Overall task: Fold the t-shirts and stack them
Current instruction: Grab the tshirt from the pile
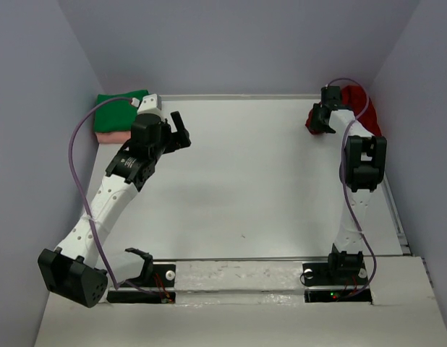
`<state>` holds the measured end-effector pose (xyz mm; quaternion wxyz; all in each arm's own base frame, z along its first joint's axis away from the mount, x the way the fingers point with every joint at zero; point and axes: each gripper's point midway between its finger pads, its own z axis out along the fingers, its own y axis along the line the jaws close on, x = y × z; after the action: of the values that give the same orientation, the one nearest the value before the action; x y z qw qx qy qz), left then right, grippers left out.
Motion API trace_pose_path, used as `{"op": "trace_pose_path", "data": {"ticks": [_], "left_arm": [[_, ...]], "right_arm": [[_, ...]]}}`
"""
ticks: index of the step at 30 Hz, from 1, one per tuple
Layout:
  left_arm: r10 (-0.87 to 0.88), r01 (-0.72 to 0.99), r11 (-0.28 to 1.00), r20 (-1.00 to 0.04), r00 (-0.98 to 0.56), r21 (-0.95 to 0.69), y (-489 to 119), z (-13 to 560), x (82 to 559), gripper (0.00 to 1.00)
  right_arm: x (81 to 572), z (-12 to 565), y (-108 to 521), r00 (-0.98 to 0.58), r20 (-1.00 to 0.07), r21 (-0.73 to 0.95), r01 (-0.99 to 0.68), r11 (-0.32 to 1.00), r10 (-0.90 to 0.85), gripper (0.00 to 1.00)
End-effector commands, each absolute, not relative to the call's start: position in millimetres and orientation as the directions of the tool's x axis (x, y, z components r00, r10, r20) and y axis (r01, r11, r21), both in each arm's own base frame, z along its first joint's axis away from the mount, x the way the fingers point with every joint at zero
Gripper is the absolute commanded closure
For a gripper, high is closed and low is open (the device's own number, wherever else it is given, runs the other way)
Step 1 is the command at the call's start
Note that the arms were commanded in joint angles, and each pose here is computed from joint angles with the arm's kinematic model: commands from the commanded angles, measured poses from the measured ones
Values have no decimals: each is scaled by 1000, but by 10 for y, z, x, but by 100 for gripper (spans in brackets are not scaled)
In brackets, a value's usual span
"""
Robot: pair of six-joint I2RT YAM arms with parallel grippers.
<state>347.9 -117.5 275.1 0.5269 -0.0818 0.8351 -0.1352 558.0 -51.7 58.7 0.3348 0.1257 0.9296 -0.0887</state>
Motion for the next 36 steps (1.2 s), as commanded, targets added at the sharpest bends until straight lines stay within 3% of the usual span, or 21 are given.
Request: {"op": "trace_pose_path", "data": {"ticks": [1, 8, 11, 19, 24, 36], "left_arm": [[-279, 45, 946, -875, -395, -322, -1244, 2929, 3536, 1], [-277, 55, 944, -871, -406, -326, -1285, 2894, 3564, 1], [-272, 50, 946, -867, -418, -321, -1288, 2842, 3578, 1], [-271, 46, 946, -864, -425, -320, -1290, 2801, 3583, 1], [-269, 44, 947, -863, -427, -318, -1282, 2786, 3561, 1], [-264, 36, 950, -859, -439, -310, -1278, 2719, 3571, 1]], "right_arm": [[5852, 763, -498, -699, -698, -49, 259, 965, 152, 42], [5969, 826, -464, -684, -714, -32, 240, 970, 146, 46], [5973, 848, -463, -683, -715, -29, 243, 970, 149, 54], [5882, 791, -472, -695, -701, -33, 255, 966, 160, 100], [5864, 793, -480, -695, -701, -37, 258, 966, 158, 96], [5911, 1042, -498, -660, -737, -38, 258, 965, 148, 100]]}}
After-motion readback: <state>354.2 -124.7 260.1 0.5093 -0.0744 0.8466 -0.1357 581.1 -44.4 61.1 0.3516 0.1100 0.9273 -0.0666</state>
